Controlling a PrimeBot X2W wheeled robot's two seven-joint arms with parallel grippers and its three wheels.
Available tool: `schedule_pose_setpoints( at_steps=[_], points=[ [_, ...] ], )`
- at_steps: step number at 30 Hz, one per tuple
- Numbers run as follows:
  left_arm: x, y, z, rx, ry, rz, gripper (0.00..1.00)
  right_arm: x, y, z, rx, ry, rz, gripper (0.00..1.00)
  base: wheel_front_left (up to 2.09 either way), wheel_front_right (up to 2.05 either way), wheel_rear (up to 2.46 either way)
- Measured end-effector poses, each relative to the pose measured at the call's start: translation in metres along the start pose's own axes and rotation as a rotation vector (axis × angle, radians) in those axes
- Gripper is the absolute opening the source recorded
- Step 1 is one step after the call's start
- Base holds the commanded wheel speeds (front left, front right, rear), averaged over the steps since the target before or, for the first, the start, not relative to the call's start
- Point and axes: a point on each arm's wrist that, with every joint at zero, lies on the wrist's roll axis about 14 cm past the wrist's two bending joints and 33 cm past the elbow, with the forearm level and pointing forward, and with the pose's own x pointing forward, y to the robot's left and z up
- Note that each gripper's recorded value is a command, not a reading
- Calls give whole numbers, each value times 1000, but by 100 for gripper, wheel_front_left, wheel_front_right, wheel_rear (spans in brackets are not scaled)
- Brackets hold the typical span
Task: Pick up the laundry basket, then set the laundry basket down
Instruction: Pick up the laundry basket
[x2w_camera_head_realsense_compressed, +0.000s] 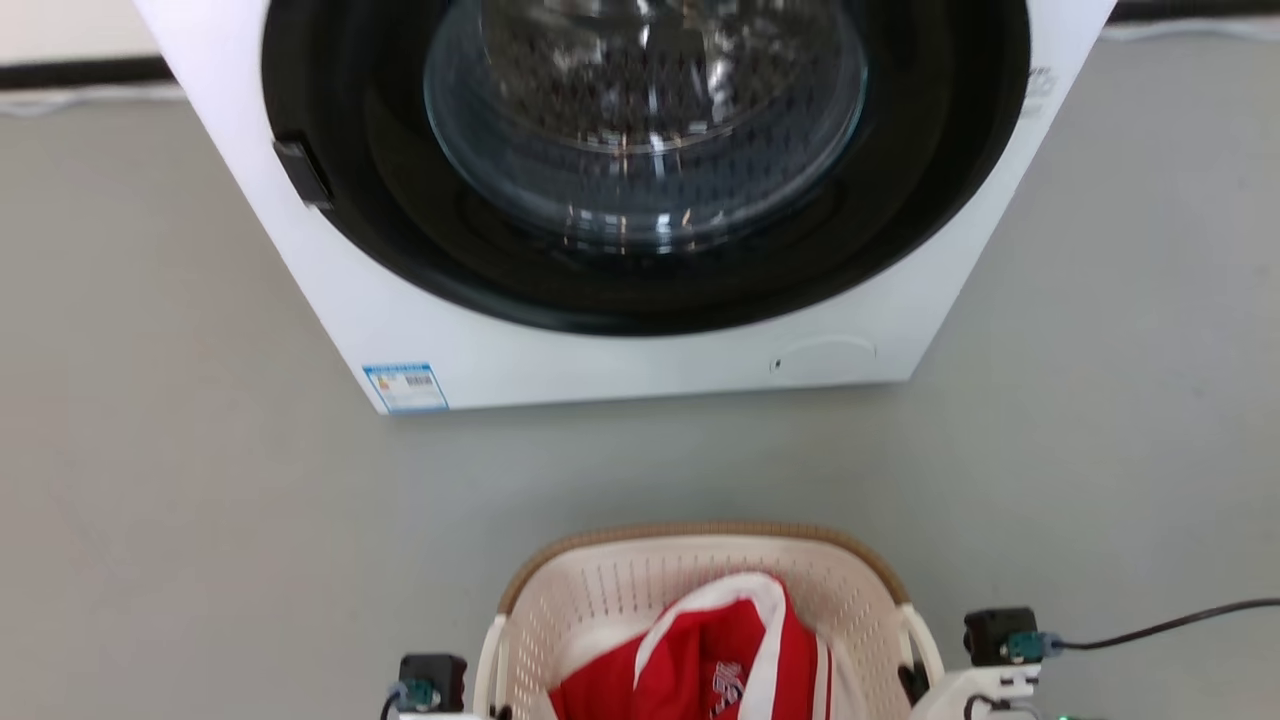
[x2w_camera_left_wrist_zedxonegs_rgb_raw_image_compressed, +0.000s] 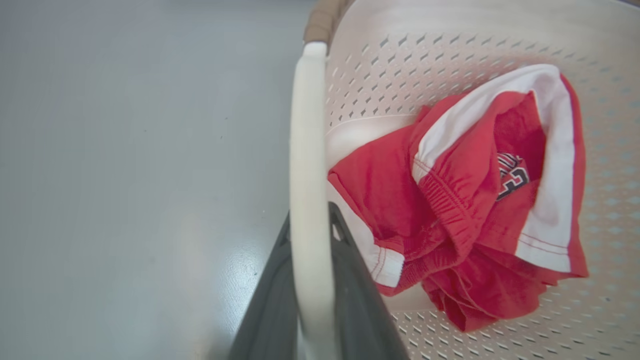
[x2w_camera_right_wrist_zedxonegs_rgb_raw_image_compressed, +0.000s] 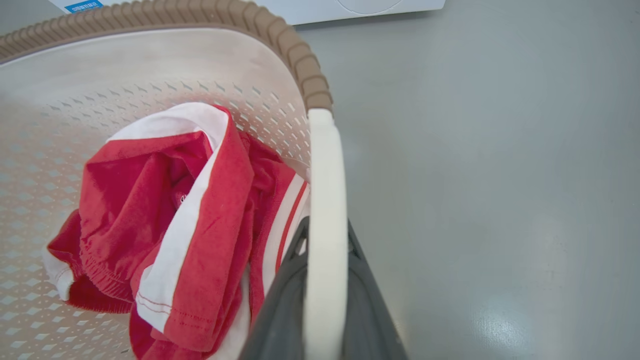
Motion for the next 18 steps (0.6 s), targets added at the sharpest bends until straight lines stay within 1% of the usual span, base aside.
schedule_pose_setpoints(
  at_steps=[11,18],
  points=[
    [-25,1,-18,3,3,13,0,-23,10,-17,-5,2,19,0,0,0,0],
    [-30,-1,-15,-1,-17,11,0,-29,13,-14,-5,-22,25,0,0,0,0]
  ],
)
